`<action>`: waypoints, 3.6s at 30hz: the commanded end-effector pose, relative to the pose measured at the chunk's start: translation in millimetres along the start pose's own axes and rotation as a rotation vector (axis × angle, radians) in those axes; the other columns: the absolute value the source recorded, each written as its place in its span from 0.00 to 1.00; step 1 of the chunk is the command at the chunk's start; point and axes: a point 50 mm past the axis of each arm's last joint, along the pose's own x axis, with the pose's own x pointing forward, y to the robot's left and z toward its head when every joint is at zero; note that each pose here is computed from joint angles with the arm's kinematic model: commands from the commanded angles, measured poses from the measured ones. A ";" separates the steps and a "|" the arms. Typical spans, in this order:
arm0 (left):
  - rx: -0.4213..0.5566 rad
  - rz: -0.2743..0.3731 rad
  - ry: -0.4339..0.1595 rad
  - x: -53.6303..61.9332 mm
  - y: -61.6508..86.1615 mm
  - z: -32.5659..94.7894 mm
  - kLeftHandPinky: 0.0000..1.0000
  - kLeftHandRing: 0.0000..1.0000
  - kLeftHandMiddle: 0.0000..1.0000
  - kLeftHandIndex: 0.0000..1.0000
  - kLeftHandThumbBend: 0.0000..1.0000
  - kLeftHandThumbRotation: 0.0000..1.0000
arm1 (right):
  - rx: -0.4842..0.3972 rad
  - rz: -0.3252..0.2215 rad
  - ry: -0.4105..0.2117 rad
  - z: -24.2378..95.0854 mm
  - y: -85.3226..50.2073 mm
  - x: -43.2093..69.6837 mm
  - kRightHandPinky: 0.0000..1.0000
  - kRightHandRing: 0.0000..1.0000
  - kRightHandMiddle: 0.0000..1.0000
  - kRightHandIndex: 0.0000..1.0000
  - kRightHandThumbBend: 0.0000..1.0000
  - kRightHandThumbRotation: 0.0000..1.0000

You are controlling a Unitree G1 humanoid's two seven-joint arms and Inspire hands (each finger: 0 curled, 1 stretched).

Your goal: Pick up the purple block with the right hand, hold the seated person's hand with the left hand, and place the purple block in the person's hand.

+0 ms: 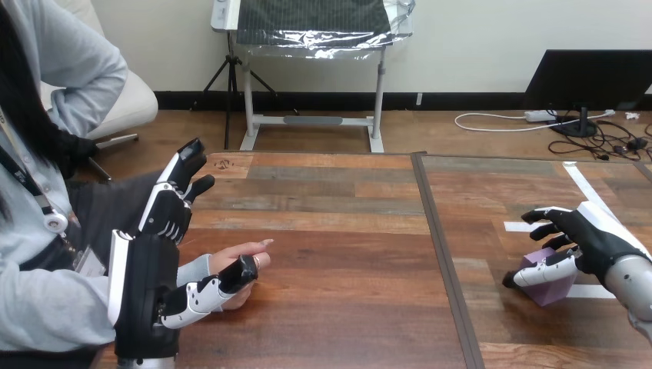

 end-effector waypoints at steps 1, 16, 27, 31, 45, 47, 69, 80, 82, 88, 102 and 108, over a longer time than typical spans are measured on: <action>-0.008 -0.007 -0.099 18.1 -3.7 7.8 0.85 0.92 0.92 0.89 1.00 0.58 | -0.018 -0.080 -0.085 30.7 -17.7 9.3 0.66 0.70 0.74 0.76 0.92 0.01; -0.005 0.000 -0.101 17.7 -3.8 7.7 0.85 0.92 0.92 0.88 1.00 0.59 | -0.031 -0.088 -0.062 29.4 -18.2 9.8 0.54 0.55 0.58 0.58 0.87 0.00; -0.004 0.002 -0.099 17.1 -4.7 7.6 0.85 0.92 0.92 0.88 1.00 0.60 | -0.025 -0.081 -0.038 27.5 -18.5 10.1 0.50 0.51 0.53 0.52 0.85 0.00; -0.010 0.000 -0.098 17.0 -5.1 7.4 0.85 0.92 0.92 0.88 1.00 0.59 | -0.025 -0.087 -0.038 27.7 -18.5 10.1 0.49 0.51 0.54 0.51 0.84 0.00; -0.007 0.002 -0.101 17.4 -5.0 7.5 0.85 0.92 0.92 0.88 1.00 0.60 | 0.000 -0.152 -0.075 28.8 -18.8 8.6 0.50 0.51 0.53 0.49 0.85 0.00; -0.007 0.001 -0.101 17.4 -5.1 7.4 0.85 0.92 0.92 0.88 1.00 0.60 | 0.010 -0.163 -0.078 28.8 -18.8 8.4 0.50 0.50 0.52 0.49 0.86 0.00; -0.002 0.005 -0.101 16.7 -4.9 7.1 0.85 0.92 0.92 0.88 1.00 0.62 | 0.047 -0.242 -0.156 38.8 -20.4 7.7 0.40 0.46 0.52 0.49 0.86 0.00; 0.001 0.003 -0.103 17.1 -5.4 7.0 0.84 0.91 0.92 0.88 1.00 0.62 | 0.049 -0.273 -0.202 45.8 -21.5 7.5 0.41 0.46 0.52 0.49 0.86 0.00; 0.001 0.003 -0.102 17.0 -5.5 6.9 0.84 0.91 0.92 0.88 1.00 0.62 | 0.044 -0.278 -0.206 47.1 -21.9 7.6 0.41 0.46 0.51 0.50 0.86 0.00; 0.000 0.003 -0.098 16.6 -6.0 6.5 0.84 0.91 0.91 0.88 1.00 0.62 | 0.044 -0.289 -0.214 49.5 -23.6 7.9 0.42 0.47 0.51 0.51 0.85 0.00; -0.001 0.005 -0.096 16.3 -6.6 6.3 0.83 0.90 0.91 0.88 1.00 0.62 | 0.027 -0.270 -0.192 49.0 -28.8 8.7 0.52 0.57 0.61 0.65 0.89 0.00; 0.002 0.006 -0.097 16.2 -6.5 6.4 0.83 0.90 0.91 0.88 1.00 0.62 | 0.021 -0.261 -0.171 47.0 -30.4 8.9 0.57 0.63 0.68 0.71 0.92 0.00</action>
